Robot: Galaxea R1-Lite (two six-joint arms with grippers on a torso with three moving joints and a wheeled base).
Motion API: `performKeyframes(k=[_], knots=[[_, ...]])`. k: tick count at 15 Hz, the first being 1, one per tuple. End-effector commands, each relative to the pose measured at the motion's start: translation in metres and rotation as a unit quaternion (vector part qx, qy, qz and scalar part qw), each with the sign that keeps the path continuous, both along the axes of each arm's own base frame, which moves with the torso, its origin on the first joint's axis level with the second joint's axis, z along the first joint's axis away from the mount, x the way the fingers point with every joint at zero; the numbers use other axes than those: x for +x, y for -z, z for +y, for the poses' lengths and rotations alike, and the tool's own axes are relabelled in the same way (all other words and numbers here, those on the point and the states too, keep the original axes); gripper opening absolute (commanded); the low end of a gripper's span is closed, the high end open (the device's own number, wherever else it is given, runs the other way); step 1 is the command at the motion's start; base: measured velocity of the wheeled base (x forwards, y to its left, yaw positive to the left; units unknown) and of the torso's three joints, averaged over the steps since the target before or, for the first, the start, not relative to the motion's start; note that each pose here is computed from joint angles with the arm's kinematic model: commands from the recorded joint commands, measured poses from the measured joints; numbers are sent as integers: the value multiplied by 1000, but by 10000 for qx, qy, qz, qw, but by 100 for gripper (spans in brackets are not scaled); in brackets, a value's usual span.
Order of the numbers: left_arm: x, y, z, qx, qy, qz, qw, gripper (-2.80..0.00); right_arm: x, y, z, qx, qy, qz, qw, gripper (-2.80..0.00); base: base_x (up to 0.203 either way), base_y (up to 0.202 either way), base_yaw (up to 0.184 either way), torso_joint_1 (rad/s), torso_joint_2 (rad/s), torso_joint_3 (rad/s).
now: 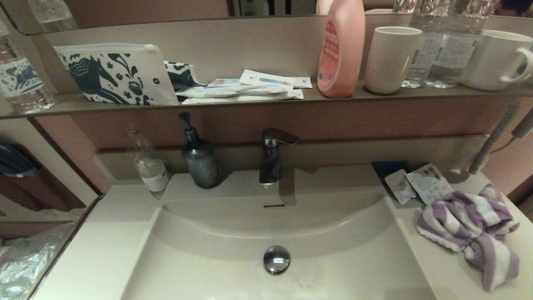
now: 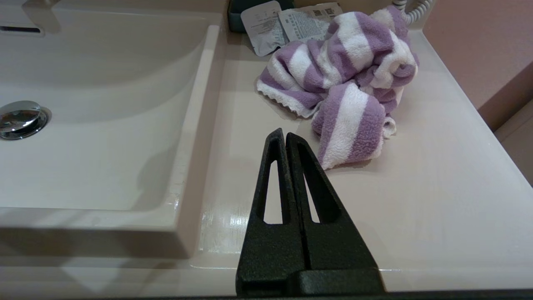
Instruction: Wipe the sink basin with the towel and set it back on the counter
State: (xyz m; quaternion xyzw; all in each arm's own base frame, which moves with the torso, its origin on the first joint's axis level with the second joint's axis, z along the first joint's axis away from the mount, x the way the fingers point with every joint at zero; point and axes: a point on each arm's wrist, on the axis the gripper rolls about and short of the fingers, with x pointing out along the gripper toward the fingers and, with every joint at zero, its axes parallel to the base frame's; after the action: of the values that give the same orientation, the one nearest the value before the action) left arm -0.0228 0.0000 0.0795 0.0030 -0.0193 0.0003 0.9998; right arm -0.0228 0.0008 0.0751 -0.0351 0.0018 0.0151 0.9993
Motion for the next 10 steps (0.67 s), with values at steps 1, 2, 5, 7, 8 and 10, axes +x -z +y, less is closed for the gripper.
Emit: performKeyframes(k=[1,2,5,7,8,10], knots=[[0,0,0,1,2,1,10000,-280,0,0,0,3,-3,0,10000,-280,0,0,0,0,0,0],[0,0,0,1,2,1,10000,-280,0,0,0,6,4,0,10000,-280,0,0,0,0,0,0],[0,0,0,1,-5,1,10000,-280,0,0,0,-2,-3,0,10000,-280,0,0,0,0,0,0],[0,0,0,1,2,1,10000,-280,0,0,0,6,4,-8,10000,-280,0,0,0,0,0,0],[0,0,0,1,1,1,10000,-280,0,0,0,6,4,-8,10000,-280,0,0,0,0,0,0],[0,0,0,1,-2,1,10000,-280,0,0,0,52,4,-7,10000,-280,0,0,0,0,0,0]])
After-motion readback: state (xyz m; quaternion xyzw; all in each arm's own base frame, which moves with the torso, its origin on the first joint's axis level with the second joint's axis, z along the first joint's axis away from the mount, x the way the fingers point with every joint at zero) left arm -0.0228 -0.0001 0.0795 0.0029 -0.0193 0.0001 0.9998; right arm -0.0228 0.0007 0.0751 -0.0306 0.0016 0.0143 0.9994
